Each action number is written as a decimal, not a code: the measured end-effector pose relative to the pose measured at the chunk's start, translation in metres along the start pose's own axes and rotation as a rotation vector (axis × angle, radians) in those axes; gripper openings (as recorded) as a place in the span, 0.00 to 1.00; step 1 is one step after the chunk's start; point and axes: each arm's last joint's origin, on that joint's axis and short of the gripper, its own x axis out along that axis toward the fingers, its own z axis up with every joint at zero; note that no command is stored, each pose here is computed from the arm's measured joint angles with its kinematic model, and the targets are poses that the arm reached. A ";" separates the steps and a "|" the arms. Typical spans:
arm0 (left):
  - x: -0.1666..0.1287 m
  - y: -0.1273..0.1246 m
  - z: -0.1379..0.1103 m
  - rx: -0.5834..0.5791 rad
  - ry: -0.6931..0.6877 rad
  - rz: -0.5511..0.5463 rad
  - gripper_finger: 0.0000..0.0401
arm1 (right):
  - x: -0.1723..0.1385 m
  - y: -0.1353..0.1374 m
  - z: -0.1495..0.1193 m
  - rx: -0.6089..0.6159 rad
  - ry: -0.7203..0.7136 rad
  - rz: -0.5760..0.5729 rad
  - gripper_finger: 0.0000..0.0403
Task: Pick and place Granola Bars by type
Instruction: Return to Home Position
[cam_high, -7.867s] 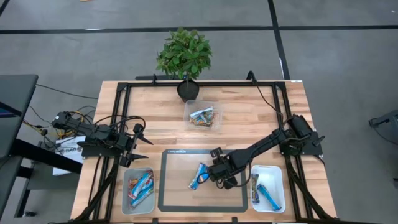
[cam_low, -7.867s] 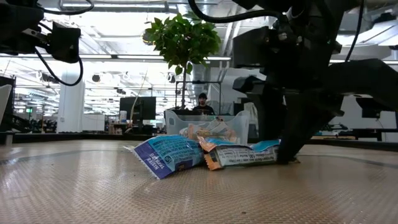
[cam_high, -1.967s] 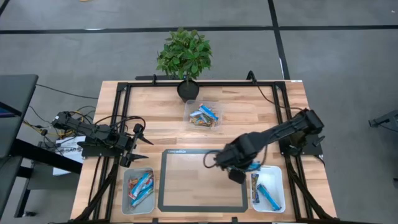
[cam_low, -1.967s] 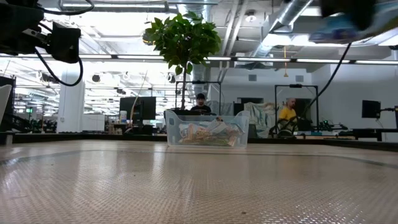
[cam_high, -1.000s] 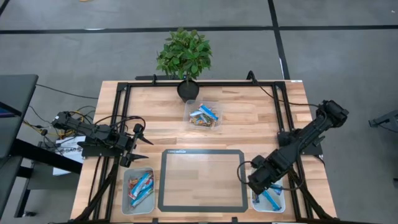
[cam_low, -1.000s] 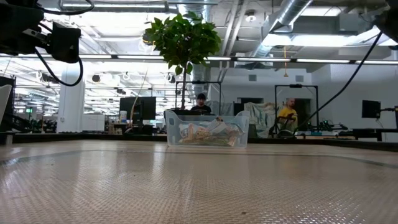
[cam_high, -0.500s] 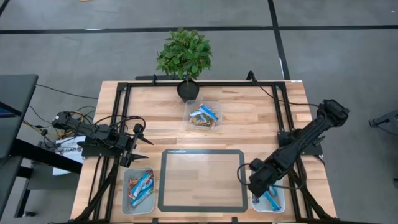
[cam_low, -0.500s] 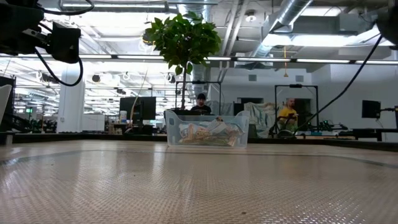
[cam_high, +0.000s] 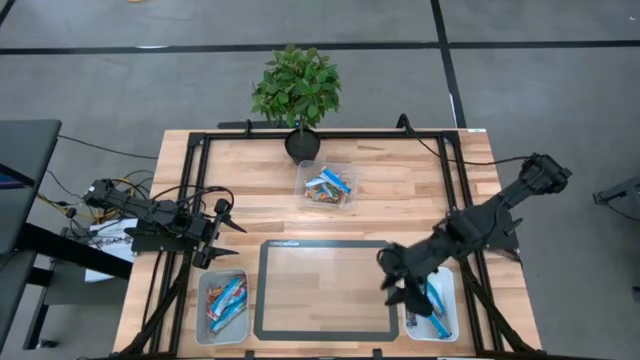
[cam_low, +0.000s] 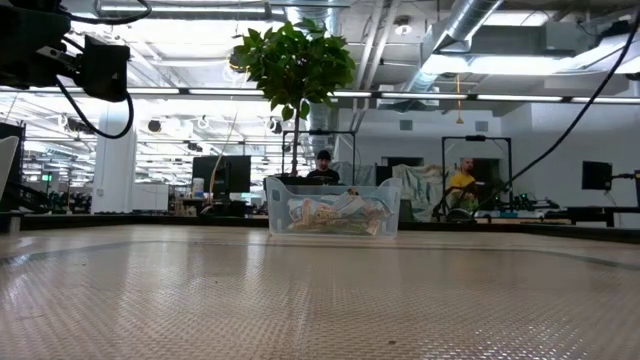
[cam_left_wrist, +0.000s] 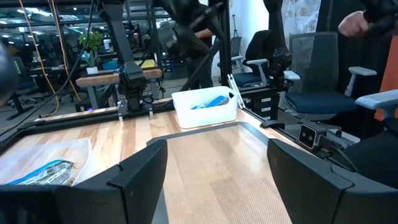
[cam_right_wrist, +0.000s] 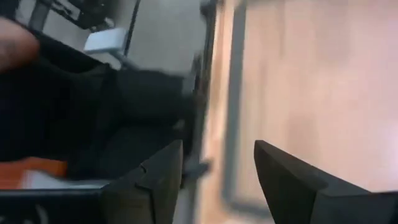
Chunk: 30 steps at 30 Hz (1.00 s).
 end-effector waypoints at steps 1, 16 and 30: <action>0.000 0.000 0.000 0.000 0.000 0.000 0.67 | -0.006 -0.001 0.004 -0.084 -0.045 -0.012 0.47; 0.000 0.000 0.000 0.003 0.000 0.000 0.67 | -0.038 -0.092 -0.050 -0.675 -0.559 -0.246 0.45; 0.000 0.000 0.000 0.004 0.000 0.000 0.67 | -0.029 -0.144 -0.107 -0.736 -0.843 -0.340 0.43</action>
